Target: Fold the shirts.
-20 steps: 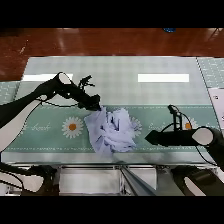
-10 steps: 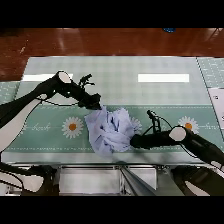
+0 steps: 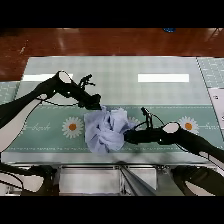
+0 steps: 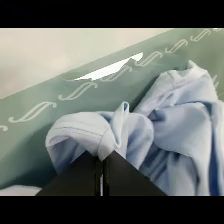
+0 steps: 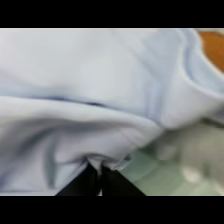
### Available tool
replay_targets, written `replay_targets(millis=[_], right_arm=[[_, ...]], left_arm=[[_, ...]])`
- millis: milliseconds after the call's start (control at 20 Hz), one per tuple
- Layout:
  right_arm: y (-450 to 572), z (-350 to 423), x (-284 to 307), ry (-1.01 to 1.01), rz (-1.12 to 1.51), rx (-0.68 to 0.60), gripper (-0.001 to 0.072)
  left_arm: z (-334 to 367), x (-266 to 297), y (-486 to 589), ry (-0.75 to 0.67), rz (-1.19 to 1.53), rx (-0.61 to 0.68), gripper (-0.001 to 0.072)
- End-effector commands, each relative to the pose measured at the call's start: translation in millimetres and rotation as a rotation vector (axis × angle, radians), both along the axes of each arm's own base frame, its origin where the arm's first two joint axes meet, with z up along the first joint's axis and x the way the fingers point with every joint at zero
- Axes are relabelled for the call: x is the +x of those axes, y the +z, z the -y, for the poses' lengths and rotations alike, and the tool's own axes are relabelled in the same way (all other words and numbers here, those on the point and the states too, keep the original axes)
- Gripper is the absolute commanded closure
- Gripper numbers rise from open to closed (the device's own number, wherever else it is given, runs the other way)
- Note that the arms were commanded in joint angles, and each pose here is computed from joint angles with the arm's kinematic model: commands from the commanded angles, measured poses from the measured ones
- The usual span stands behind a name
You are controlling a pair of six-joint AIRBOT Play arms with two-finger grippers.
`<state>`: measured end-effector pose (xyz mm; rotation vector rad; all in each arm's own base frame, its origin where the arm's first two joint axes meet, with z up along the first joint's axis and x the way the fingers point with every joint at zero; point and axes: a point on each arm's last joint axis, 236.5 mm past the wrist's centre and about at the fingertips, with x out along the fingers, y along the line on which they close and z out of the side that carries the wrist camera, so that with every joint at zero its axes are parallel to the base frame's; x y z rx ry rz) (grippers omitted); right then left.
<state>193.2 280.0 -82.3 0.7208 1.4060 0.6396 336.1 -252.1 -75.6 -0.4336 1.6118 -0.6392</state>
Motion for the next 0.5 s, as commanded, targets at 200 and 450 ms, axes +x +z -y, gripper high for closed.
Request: replay_targets(millis=[200,450], right_arm=[[146,36,106,0.049,0.41,-0.074,0.0691],[333,102,135,0.054,0.783,-0.319,0.0691]], left_arm=[[-50,70,145,0.172,0.353,-0.102,0.0683],[-97,80,350,0.359,0.857,-0.235,0.0683]])
